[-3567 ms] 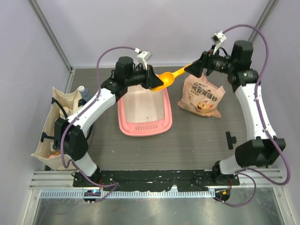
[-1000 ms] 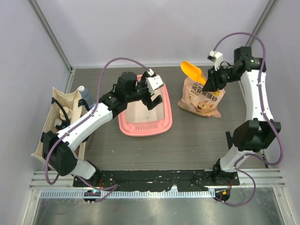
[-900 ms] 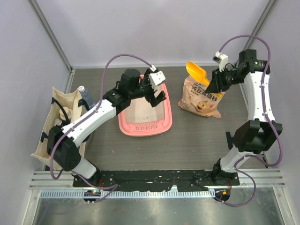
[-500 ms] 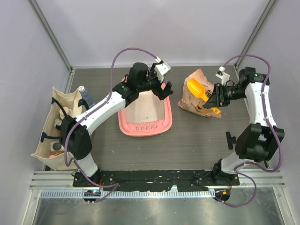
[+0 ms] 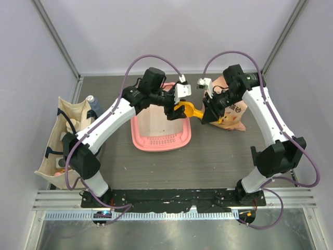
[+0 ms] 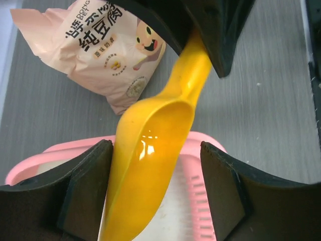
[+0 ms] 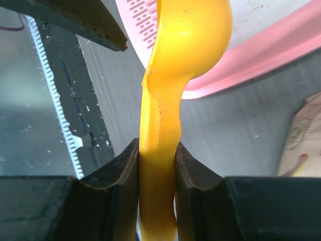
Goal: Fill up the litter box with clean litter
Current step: Pick up the spatula from the center of the board.
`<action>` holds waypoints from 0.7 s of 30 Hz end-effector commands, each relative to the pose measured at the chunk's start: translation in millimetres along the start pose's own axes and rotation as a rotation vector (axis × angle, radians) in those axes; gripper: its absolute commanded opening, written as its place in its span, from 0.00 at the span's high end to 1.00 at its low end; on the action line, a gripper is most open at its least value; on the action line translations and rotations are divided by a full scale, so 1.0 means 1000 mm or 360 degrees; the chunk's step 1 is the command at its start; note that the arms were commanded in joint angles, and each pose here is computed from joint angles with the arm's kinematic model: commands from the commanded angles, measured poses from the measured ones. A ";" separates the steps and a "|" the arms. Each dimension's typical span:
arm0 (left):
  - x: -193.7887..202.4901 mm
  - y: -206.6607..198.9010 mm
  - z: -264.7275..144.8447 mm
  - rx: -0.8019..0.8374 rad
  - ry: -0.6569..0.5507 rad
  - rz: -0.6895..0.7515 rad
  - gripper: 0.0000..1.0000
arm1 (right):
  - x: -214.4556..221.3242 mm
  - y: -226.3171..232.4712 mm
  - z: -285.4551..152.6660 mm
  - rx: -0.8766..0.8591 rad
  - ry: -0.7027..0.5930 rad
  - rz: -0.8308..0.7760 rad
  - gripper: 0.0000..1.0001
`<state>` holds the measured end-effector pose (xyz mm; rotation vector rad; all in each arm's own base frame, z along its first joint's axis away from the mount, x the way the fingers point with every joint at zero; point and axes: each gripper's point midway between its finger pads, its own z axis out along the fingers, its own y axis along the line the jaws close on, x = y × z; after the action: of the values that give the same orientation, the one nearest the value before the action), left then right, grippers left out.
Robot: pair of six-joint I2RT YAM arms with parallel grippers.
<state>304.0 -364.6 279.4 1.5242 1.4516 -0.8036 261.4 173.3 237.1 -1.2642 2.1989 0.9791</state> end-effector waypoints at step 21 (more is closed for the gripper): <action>0.034 -0.002 -0.007 -0.0239 0.0090 -0.0233 1.00 | -0.066 -0.044 -0.072 0.0399 -0.0368 0.0047 0.32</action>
<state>308.6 -342.3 244.1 1.5590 1.5264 -0.6264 284.7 170.8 262.9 -1.3771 2.1264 0.7752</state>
